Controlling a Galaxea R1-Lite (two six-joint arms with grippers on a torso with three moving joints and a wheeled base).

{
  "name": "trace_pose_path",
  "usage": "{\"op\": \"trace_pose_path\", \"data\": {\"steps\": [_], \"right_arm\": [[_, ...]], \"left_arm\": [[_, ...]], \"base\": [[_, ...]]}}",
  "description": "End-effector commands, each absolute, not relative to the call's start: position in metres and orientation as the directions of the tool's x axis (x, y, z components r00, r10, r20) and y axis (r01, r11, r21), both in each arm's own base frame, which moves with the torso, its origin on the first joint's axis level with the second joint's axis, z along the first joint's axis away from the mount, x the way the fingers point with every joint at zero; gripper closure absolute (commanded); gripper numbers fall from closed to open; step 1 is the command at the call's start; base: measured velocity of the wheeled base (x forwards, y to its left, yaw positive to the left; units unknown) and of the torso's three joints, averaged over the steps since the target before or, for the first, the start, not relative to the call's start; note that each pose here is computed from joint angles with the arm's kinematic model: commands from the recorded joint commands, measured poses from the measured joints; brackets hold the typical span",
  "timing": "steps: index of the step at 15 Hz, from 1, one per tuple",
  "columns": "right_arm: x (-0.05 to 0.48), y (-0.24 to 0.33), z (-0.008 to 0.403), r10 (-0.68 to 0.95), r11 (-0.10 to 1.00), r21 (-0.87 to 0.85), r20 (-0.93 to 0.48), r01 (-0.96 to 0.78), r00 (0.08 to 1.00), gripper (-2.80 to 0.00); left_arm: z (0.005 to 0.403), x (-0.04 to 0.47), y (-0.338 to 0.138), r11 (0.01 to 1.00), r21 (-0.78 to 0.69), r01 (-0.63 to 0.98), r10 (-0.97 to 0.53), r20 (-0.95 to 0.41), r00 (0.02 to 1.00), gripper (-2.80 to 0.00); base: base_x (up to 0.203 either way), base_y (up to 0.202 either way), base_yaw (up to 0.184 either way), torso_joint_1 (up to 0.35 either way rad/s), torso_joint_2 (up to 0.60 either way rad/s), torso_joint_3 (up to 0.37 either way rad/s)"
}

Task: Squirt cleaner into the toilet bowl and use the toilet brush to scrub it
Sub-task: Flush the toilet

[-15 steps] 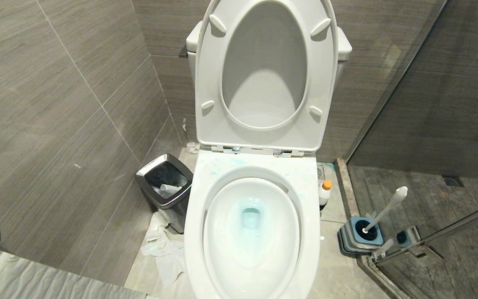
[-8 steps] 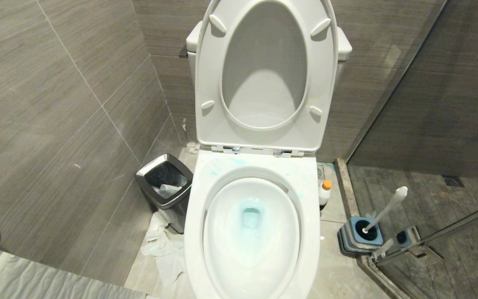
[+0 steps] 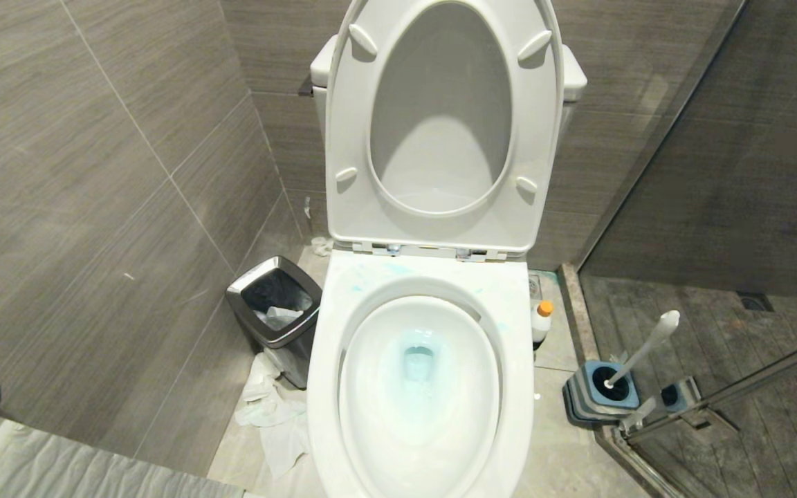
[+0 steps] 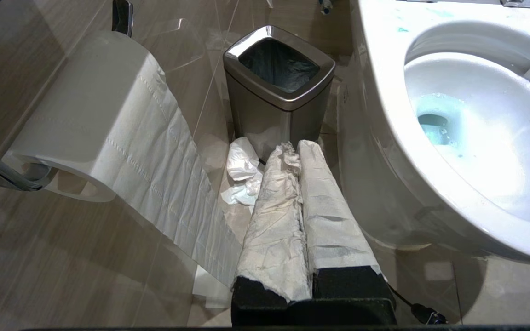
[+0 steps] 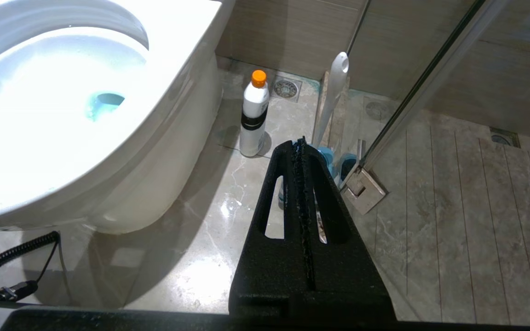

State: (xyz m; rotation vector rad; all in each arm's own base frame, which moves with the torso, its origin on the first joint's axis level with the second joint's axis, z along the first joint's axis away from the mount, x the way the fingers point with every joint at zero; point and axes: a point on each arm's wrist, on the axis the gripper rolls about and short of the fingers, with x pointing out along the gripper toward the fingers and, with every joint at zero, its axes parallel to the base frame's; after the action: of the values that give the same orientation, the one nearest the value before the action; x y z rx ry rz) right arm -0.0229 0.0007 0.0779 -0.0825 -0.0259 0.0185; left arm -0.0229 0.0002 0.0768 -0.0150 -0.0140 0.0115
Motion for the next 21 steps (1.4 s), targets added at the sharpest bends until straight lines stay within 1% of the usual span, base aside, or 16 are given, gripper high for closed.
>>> {"op": "trace_pose_path", "data": {"steps": [1,21], "right_arm": [[-0.0220,0.0007,0.0746,0.020,0.996,-0.083,0.014,-0.019,1.000,0.00],[-0.0220,0.0007,0.0746,0.020,0.996,-0.083,0.014,-0.019,1.000,0.00]], "left_arm": [[0.0748,-0.0222,0.0002,1.000,-0.015,-0.012,0.012,0.006,1.000,0.00],[0.0748,-0.0222,0.0002,1.000,-0.015,-0.012,0.012,0.006,1.000,0.00]], "base": [[0.000,0.000,0.000,0.000,0.00,0.000],[0.000,0.000,0.000,0.000,0.00,0.000]]}}
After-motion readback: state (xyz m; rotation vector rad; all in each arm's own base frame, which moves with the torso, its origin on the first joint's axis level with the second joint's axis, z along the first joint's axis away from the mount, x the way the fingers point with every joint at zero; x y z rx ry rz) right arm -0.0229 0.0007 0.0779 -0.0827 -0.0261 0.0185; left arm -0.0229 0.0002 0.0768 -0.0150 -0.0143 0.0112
